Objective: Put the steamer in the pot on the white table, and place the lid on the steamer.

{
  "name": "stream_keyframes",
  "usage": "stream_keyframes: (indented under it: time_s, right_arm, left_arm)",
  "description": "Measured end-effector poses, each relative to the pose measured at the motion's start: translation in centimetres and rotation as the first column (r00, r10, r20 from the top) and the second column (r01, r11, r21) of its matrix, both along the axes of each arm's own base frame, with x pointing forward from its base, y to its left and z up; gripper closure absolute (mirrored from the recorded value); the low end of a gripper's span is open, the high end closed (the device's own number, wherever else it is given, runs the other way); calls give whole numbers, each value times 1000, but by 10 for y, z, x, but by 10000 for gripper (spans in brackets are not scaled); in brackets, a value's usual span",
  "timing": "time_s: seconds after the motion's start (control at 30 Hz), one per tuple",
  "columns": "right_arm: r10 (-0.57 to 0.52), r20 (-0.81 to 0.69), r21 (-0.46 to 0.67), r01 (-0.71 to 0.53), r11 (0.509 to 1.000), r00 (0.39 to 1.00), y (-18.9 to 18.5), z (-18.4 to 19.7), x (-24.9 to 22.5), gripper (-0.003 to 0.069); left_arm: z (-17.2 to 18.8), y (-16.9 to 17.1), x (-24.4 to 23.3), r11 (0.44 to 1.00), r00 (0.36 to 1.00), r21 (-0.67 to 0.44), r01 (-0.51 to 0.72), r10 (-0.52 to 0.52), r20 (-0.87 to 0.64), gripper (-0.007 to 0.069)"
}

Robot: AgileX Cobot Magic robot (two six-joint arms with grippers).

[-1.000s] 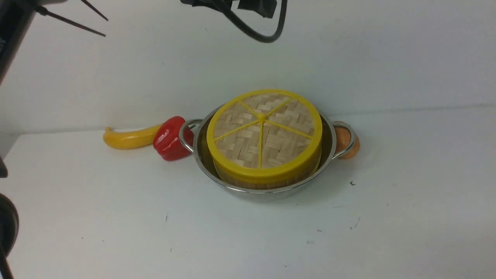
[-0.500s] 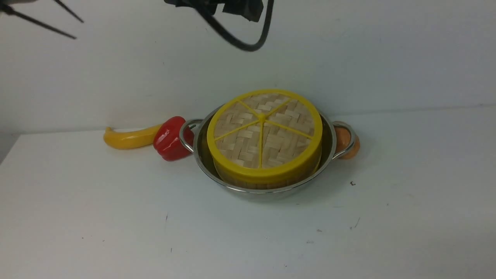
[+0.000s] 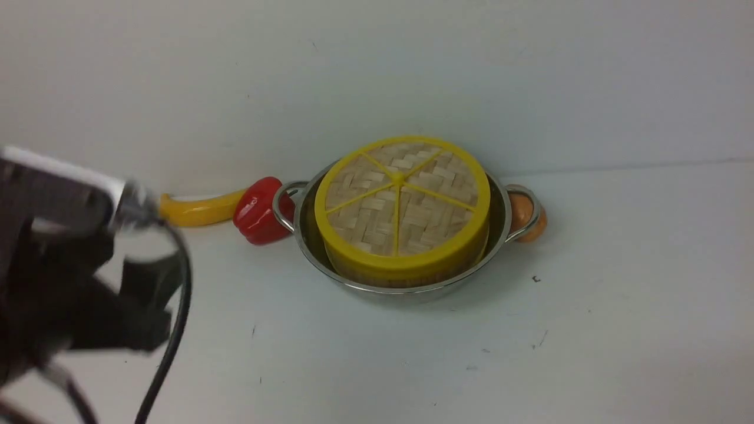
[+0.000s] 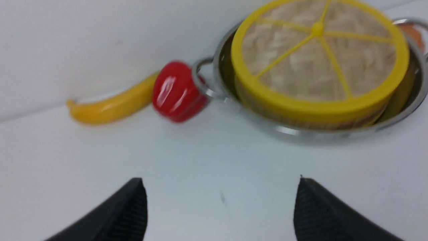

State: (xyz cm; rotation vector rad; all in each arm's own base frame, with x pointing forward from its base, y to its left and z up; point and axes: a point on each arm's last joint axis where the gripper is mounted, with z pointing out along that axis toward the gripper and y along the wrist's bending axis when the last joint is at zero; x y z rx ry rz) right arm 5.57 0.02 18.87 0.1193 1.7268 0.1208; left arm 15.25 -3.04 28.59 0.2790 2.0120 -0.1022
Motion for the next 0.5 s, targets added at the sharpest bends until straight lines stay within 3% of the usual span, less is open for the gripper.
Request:
stream_keyframes:
  time_s: [0.17, 0.5]
  right_arm:
    - [0, 0, 0, 0, 1000, 1000, 0, 0, 0, 410]
    - [0, 1, 0, 0, 1000, 1000, 0, 0, 0, 410]
  left_arm:
    - [-51, 14, -55, 999, 997, -7, -44, 45, 66, 83]
    - [-97, 20, -100, 998, 982, -29, -47, 52, 183, 83]
